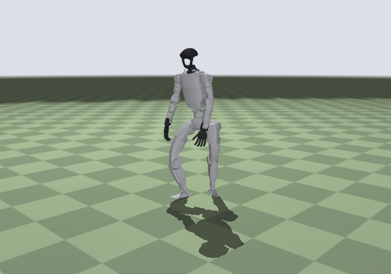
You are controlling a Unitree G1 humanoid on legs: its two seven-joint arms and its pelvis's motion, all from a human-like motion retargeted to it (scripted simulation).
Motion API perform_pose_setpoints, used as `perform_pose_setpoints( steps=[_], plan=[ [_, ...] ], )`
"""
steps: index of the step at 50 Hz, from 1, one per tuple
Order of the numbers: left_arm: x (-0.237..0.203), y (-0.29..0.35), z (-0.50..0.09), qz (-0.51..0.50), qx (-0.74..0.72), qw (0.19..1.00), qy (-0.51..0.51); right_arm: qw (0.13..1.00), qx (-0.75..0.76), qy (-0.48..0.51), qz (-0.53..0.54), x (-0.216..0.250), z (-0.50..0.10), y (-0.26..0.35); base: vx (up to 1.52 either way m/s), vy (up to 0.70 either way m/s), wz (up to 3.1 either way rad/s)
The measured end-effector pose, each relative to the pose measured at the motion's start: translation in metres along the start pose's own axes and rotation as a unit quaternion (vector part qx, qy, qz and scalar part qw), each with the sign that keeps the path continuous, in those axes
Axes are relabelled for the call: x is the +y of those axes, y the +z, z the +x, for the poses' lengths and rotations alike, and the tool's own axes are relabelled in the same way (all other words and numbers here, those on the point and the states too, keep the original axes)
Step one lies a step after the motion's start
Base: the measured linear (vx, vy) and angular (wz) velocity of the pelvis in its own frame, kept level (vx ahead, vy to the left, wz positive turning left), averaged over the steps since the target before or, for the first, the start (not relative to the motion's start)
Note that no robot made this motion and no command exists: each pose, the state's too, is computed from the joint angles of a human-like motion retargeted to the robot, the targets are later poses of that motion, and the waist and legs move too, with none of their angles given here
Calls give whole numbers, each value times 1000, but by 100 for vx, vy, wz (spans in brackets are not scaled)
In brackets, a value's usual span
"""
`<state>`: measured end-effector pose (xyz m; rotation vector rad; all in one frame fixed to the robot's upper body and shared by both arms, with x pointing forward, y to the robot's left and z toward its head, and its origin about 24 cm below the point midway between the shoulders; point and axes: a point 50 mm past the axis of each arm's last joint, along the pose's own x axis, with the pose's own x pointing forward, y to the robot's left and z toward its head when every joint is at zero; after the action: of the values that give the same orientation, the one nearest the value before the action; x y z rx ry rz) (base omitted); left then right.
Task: Walk
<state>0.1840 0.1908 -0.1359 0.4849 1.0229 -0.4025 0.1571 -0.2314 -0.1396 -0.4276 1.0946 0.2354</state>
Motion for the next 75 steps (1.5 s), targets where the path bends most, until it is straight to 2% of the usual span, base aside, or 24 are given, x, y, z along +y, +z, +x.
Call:
perform_pose_setpoints(
  steps=[20, 43, 62, 75],
  plan=[
    [27, -13, -7, -66, 6, 995, 76, 999, -25, -24, -4, -20, -1, 20, 24, -12, -86],
    [-5, -43, -6, -80, 57, 995, 24, 996, -31, 24, -82, -3, 1, 27, 28, 1, -32],
    [9, -37, -7, -61, 50, 996, 47, 994, -34, 27, -105, 4, 3, 31, 33, 10, 13],
    [5, -30, -6, -90, 25, 994, 47, 994, -30, 35, -97, 13, 4, 27, 32, 3, 0]
  ],
)
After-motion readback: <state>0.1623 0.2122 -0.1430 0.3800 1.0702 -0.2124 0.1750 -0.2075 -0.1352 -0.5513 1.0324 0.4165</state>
